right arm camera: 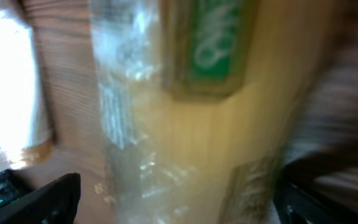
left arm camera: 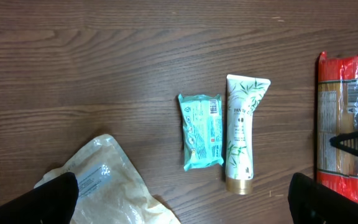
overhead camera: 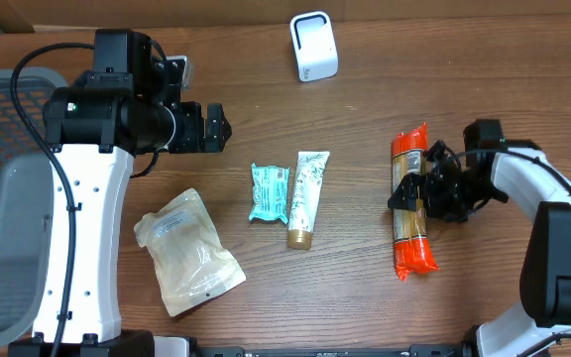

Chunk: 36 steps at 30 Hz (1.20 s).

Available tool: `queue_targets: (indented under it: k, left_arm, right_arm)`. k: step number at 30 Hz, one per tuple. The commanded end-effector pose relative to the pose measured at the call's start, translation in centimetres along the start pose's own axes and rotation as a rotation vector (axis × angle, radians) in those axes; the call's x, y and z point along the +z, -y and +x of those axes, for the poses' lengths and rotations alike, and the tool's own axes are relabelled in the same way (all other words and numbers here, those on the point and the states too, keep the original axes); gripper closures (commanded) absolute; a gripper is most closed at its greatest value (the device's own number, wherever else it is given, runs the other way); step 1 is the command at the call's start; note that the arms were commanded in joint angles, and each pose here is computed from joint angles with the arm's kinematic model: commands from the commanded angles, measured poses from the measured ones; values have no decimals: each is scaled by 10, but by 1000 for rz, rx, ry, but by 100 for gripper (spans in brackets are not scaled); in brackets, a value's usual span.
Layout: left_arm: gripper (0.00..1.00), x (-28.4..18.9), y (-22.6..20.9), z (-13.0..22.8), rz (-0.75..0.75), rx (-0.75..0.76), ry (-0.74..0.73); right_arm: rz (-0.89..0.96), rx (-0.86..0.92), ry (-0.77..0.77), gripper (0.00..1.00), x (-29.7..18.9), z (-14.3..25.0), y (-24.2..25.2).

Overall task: Scan the item barcode
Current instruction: 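Grasp the spaghetti package with the right gripper and lift it upright, then carry the spaghetti package to the white scanner and hold its barcode there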

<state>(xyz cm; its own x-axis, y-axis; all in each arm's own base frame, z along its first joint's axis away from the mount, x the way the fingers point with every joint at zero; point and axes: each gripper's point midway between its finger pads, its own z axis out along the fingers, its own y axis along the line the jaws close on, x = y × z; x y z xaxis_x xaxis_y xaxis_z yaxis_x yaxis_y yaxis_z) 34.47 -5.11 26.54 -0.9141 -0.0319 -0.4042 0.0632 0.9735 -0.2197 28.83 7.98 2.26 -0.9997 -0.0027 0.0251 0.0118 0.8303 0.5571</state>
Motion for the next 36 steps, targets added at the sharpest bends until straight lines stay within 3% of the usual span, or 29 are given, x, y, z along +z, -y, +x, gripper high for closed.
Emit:
queue_targets:
  k: [1, 6, 9, 14, 20, 28, 33, 35, 36]
  left_arm:
    - [0, -16, 6, -6, 18, 29, 51]
    - [0, -16, 6, -6, 18, 29, 51]
    - [0, -16, 6, -6, 18, 29, 51]
    - [0, -16, 6, -6, 18, 29, 51]
    - [0, -16, 6, -6, 18, 29, 51]
    - [0, -16, 6, -6, 18, 29, 51]
    - [0, -16, 6, -6, 18, 29, 51]
    - [0, -16, 6, -6, 18, 29, 51]
    - [0, -16, 6, -6, 19, 29, 51]
  right_arm:
    - [-18, -13, -5, 3, 9, 9, 2]
    - [-31, -15, -2, 57, 13, 11, 3]
    - [-68, -19, 12, 74, 12, 8, -4]
    - [-78, -8, 34, 87, 1, -5, -12]
    - [15, -40, 58, 93, -44, -27, -33]
    - [797, 193, 214, 96, -91, -33, 0]
    - [985, 79, 197, 96, -61, -24, -16]
    - [1004, 28, 163, 82, -47, -19, -23]
    - [1008, 4, 148, 66, -39, -17, -27]
